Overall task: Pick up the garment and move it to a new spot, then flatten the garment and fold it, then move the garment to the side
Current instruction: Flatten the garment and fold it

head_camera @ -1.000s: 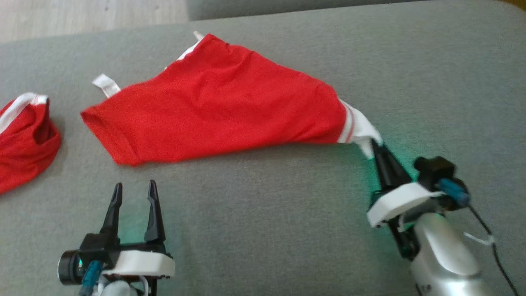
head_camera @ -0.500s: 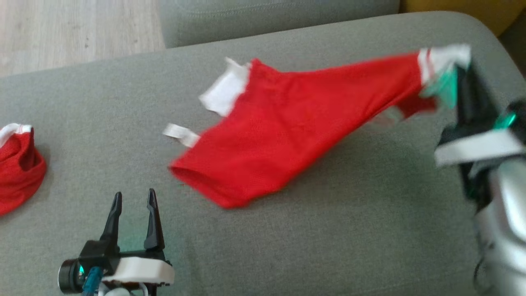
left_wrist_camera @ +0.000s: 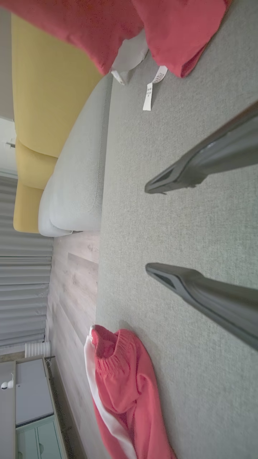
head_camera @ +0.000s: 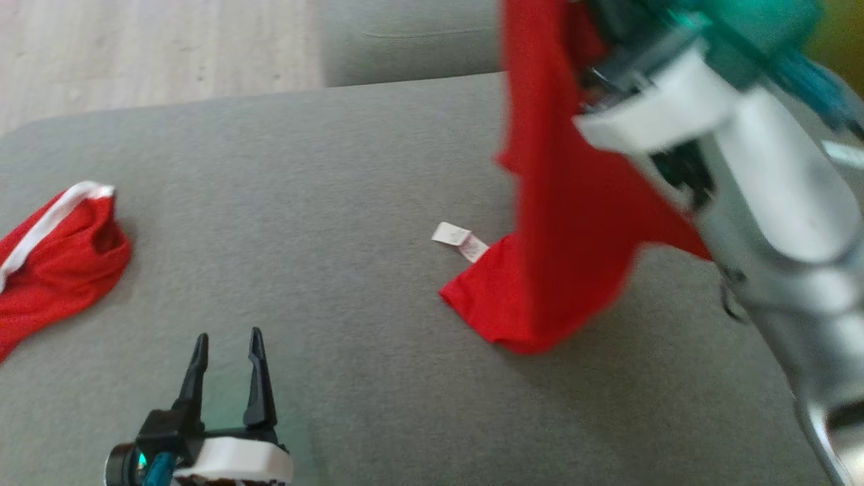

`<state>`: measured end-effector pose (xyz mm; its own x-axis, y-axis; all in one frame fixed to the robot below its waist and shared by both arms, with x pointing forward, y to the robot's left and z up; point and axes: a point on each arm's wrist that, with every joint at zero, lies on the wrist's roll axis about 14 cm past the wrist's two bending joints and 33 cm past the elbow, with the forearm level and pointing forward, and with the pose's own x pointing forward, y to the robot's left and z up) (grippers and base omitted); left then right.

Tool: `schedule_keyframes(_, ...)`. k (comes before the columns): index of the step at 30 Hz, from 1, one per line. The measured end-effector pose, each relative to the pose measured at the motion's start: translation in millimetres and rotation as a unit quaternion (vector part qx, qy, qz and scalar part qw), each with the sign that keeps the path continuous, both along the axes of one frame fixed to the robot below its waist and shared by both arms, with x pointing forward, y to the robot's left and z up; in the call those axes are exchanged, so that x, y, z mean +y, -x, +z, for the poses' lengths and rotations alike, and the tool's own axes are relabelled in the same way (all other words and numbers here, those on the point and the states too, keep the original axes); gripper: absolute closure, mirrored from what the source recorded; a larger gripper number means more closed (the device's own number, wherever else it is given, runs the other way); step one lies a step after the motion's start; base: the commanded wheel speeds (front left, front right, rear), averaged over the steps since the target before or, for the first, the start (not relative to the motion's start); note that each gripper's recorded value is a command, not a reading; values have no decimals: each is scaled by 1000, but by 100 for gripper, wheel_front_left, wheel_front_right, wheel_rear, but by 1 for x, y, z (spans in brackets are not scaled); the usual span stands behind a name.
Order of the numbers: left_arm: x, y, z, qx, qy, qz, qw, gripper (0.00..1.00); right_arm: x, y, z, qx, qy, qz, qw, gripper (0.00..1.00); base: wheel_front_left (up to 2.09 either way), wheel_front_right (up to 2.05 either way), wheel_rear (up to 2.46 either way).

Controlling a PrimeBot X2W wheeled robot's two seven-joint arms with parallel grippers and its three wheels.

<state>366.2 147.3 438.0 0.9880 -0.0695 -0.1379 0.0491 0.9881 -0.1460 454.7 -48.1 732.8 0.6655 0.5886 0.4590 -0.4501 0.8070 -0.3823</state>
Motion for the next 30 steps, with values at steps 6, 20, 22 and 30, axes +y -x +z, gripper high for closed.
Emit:
schedule_keyframes(6,17,12,1,-1,0,27,1000,0,74,15,78,-85,-16,91,992,100,0,0,0)
schedule_keyframes(20,21,15,-11,20,4,39,999,0,-25,-74,-76,124,22,-83,989,100,0,0,0)
schedule_keyframes(22,18,13,-14,25,5,33,999,0,-71,-75,-138,196,40,-138,970,100,0,0,0)
schedule_keyframes(30,2,1,-17,27,5,8,1000,0,-177,-26,-260,350,21,-265,898,0,0,0,0)
